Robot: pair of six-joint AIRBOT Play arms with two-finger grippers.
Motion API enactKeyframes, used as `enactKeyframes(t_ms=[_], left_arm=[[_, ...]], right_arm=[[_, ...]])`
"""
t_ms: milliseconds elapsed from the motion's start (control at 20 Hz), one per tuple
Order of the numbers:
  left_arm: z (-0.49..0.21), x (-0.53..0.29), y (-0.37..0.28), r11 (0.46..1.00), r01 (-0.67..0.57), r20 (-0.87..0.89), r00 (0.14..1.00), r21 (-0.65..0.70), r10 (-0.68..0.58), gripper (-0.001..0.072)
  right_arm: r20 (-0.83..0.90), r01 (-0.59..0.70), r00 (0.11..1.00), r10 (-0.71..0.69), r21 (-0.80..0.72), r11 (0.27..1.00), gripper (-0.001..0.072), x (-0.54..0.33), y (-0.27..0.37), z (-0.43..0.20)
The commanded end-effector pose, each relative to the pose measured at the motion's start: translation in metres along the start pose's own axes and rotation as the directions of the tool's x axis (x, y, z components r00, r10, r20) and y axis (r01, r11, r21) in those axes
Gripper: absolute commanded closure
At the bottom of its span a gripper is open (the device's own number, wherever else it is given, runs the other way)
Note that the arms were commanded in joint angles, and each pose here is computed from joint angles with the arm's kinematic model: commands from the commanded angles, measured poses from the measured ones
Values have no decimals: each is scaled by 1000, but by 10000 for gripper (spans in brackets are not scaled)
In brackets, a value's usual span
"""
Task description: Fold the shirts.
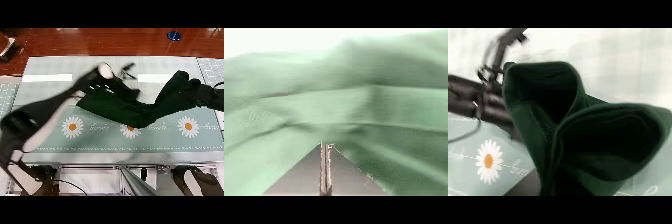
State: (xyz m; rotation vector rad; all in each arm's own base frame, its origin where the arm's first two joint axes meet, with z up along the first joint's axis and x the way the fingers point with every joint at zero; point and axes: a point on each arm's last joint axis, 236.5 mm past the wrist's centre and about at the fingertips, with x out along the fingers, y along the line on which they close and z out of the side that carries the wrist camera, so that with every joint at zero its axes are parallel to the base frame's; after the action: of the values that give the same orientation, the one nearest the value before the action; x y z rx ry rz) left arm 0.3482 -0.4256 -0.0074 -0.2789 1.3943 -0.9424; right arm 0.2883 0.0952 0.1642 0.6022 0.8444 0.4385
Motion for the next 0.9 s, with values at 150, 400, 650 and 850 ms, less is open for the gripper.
enactKeyframes(t_ms=[150,400,650,850], left_arm=[[-8,-221,102,969,-192,260,938,-158,229,685],[-85,-299,102,939,-239,500,798,-248,335,685],[-161,-267,84,942,-214,506,801,-257,320,685],[-184,-242,100,931,-195,455,830,-308,324,685]], right_arm=[[-62,-252,965,254,36,967,696,46,58,0],[-180,-286,942,282,7,958,696,146,99,-7],[-364,-327,879,306,4,945,696,248,136,-38],[-442,-328,846,299,13,945,695,304,140,-64]])
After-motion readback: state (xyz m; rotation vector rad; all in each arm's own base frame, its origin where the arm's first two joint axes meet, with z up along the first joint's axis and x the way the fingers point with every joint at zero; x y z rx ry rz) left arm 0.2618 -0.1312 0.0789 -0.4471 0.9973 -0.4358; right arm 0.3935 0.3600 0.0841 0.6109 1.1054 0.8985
